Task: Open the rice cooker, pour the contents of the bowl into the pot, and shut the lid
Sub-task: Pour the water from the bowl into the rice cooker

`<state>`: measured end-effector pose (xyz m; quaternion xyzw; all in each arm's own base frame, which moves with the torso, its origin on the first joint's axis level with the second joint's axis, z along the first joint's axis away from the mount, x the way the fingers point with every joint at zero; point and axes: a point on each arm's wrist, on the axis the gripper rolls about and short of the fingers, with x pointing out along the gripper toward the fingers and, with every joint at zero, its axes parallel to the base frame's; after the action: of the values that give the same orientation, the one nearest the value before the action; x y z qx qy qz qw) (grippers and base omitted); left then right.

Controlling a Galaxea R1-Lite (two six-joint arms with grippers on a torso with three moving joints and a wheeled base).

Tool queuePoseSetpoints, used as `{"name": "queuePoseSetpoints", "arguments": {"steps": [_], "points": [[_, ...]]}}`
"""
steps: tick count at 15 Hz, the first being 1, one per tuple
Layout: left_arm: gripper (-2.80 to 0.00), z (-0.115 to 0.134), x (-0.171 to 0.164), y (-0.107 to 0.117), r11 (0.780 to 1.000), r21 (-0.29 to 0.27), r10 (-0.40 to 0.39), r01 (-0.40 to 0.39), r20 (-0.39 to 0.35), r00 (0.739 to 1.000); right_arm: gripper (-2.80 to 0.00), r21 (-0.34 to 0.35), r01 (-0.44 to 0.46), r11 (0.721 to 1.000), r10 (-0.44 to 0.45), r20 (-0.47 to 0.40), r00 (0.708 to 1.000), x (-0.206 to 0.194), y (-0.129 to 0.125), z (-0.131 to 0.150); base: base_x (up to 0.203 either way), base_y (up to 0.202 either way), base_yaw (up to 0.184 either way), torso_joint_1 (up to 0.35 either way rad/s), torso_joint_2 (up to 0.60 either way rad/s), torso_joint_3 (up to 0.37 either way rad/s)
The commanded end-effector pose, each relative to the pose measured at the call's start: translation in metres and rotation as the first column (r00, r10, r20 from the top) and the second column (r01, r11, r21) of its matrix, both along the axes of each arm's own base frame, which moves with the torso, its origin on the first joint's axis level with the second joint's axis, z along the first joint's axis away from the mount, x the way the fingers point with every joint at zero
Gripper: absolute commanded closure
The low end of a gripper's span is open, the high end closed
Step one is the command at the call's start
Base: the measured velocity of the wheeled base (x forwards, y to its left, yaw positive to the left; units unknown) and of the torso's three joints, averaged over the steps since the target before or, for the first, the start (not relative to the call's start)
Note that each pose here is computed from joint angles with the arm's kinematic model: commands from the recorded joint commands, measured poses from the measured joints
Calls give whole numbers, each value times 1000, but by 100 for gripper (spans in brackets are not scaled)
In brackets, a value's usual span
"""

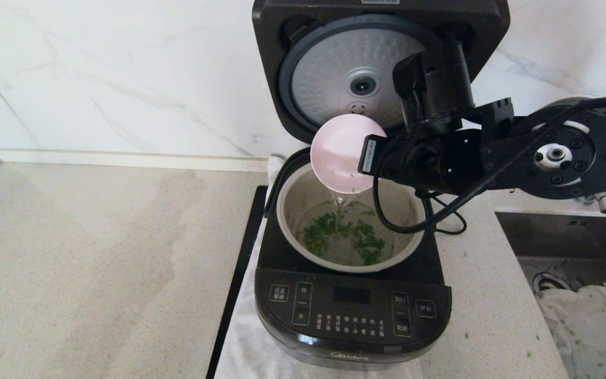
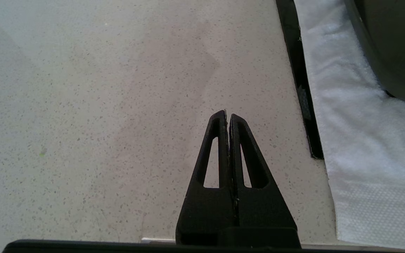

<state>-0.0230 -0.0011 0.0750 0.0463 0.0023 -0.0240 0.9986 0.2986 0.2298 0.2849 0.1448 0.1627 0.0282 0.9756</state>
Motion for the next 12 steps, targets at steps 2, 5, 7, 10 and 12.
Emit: {"name": "queuePoseSetpoints", "arguments": {"steps": [2, 5, 7, 10, 12], "points": [[0, 0, 0, 0, 1000, 1, 0, 0, 1, 1000, 0, -32, 21, 999, -15, 163, 987, -3, -2, -7, 0, 0, 0, 0, 0, 0], [0, 0, 0, 0, 1000, 1, 0, 0, 1, 1000, 0, -99, 66, 993, -29, 332, 943, -1, -1, -16, 0, 0, 0, 0, 0, 0], [0, 0, 0, 0, 1000, 1, -1, 1, 1, 1000, 0, -144, 114, 983, -37, 451, 892, 5, 4, -24, 0, 0, 0, 0, 0, 0], [0, 0, 0, 0, 1000, 1, 0, 0, 1, 1000, 0, -187, 213, 959, -64, 588, 807, 9, 11, -37, 0, 0, 0, 0, 0, 0], [0, 0, 0, 0, 1000, 1, 0, 0, 1, 1000, 0, -213, 274, 938, -70, 656, 751, 10, 15, -46, 0, 0, 0, 0, 0, 0]]}}
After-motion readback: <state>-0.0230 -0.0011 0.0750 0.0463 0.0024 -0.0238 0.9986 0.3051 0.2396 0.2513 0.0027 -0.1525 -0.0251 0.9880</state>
